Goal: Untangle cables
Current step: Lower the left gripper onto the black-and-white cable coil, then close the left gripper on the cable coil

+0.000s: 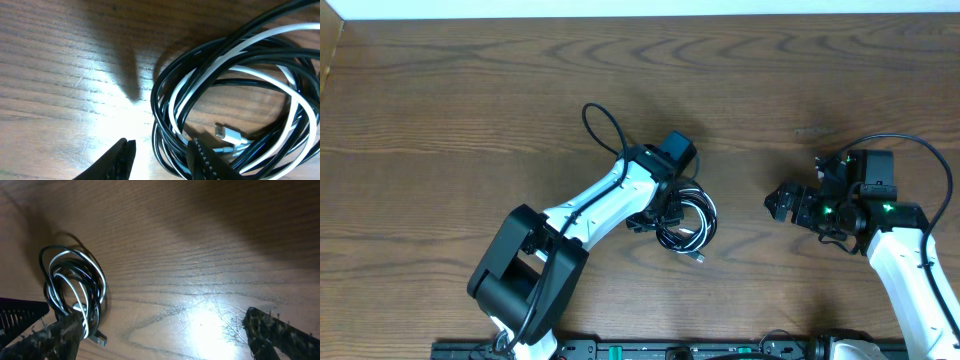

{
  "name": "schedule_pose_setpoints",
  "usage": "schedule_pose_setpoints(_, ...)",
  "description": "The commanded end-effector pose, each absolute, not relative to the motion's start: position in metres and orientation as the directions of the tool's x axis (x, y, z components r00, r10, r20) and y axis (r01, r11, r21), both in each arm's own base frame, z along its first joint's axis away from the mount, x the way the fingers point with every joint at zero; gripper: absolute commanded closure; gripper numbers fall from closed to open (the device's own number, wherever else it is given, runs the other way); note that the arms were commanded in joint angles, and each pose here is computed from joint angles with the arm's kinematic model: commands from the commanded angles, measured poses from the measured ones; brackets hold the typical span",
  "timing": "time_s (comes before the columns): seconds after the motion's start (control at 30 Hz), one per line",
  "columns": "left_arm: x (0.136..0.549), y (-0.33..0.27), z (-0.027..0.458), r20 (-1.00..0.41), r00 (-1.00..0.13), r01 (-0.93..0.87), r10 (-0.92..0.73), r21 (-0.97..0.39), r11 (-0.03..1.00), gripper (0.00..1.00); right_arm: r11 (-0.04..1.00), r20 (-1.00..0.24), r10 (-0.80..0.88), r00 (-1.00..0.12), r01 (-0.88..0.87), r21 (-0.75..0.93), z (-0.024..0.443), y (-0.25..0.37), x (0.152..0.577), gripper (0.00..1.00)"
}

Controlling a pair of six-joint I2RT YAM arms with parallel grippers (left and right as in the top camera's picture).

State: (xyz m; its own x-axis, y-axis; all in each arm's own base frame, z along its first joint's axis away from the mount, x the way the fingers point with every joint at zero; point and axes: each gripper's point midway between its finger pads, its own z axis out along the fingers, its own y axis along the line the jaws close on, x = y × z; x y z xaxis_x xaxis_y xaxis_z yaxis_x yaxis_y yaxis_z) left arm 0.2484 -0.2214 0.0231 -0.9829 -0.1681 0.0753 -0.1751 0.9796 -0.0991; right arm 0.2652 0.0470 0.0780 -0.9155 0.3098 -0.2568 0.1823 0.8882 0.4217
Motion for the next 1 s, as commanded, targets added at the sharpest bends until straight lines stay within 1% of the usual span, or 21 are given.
schedule_pose_setpoints(0.0,0.247,-0.22,0.022,0.069,-0.971,-0.234,-0.228,-0.095,0.968,0.6,0.891,-0.269,0.297,-0.916,0.165,0.422,0.082,0.048,0.269,0.01)
schedule_pose_setpoints(0.2,0.249,-0.231,0.003,0.025,-0.977,-0.212,-0.211,-0.151,0.966,0.6,0.891,-0.269,0.297,-0.916,0.165,0.422,0.082,0.048,0.269,0.01)
schedule_pose_setpoints(0.33,0.249,-0.225,-0.002,0.006,-0.977,-0.212,-0.213,-0.126,0.969,0.61,0.891,-0.269,0.297,-0.916,0.165,0.422,0.082,0.048,0.269,0.01)
schedule_pose_setpoints(0.37,0.249,-0.223,-0.003,0.002,-0.977,-0.212,-0.213,-0.121,0.97,0.68,0.891,-0.269,0.297,-0.916,0.165,0.422,0.082,0.048,0.269,0.01)
schedule_pose_setpoints(0.43,0.249,-0.225,-0.002,0.005,-0.977,-0.212,-0.213,-0.125,0.969,0.93,0.891,-0.269,0.297,-0.916,0.165,0.422,0.082,0.048,0.269,0.01)
schedule_pose_setpoints(0.57,0.253,-0.228,0.012,0.02,-0.975,-0.221,-0.22,-0.164,0.962,0.93,0.891,-0.269,0.297,-0.916,0.165,0.422,0.082,0.048,0.269,0.01)
schedule_pose_setpoints(0.77,0.27,-0.229,0.065,-0.069,-0.966,-0.224,-0.251,-0.271,0.936,0.92,0.891,-0.269,0.297,-0.916,0.165,0.422,0.082,0.048,0.269,0.01)
schedule_pose_setpoints(0.83,0.27,-0.232,0.085,-0.11,-0.966,-0.191,-0.235,-0.314,0.93,0.92,0.891,-0.269,0.297,-0.916,0.165,0.422,0.082,0.048,0.269,0.01)
schedule_pose_setpoints(0.97,0.272,-0.241,0.108,-0.193,-0.969,-0.075,-0.153,-0.36,0.93,0.92,0.891,-0.269,0.297,-0.916,0.165,0.422,0.082,0.048,0.269,0.01)
